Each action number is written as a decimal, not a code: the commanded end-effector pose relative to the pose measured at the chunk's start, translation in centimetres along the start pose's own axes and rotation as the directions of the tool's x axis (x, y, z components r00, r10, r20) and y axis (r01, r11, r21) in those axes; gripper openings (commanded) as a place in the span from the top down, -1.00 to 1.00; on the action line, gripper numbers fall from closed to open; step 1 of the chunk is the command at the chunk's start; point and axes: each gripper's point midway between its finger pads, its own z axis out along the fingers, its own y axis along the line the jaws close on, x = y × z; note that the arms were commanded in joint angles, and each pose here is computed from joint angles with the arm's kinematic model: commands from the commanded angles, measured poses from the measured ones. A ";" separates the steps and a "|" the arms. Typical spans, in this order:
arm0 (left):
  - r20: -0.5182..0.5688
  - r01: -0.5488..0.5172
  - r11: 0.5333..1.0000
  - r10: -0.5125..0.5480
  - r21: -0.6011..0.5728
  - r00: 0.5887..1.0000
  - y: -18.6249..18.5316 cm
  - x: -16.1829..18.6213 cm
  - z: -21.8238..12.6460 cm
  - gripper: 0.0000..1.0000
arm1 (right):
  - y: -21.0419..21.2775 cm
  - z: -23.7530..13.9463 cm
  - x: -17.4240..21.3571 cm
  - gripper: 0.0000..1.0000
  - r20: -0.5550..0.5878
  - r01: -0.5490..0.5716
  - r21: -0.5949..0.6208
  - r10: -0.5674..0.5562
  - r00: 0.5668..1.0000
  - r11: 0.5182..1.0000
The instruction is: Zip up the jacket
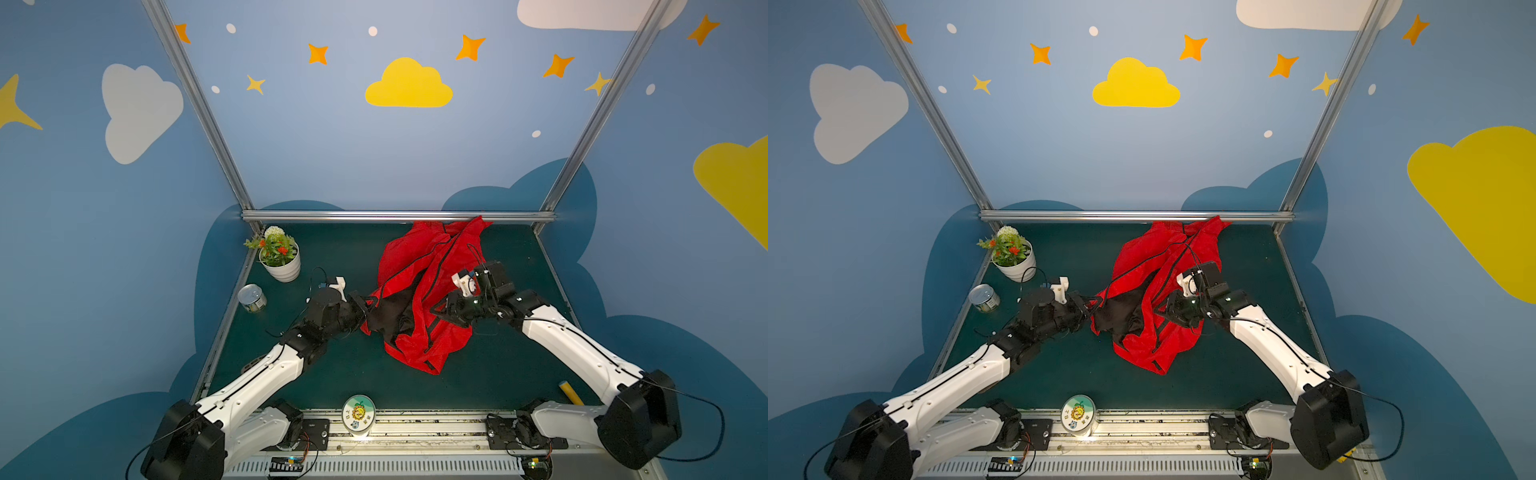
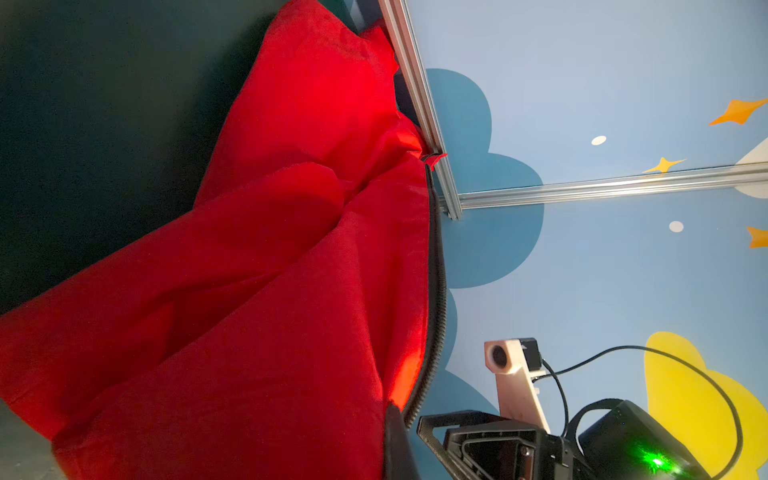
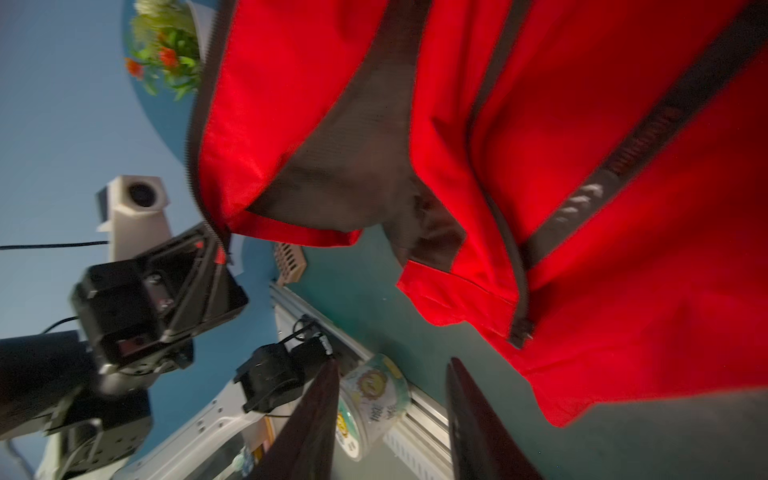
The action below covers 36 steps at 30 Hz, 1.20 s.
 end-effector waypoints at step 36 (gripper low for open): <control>0.019 0.031 0.997 -0.029 -0.076 0.999 4.2 -0.3 -1.8 0.94 | -4.0 9.7 1.2 0.96 -0.221 0.030 0.058 -0.017 0.975 0.998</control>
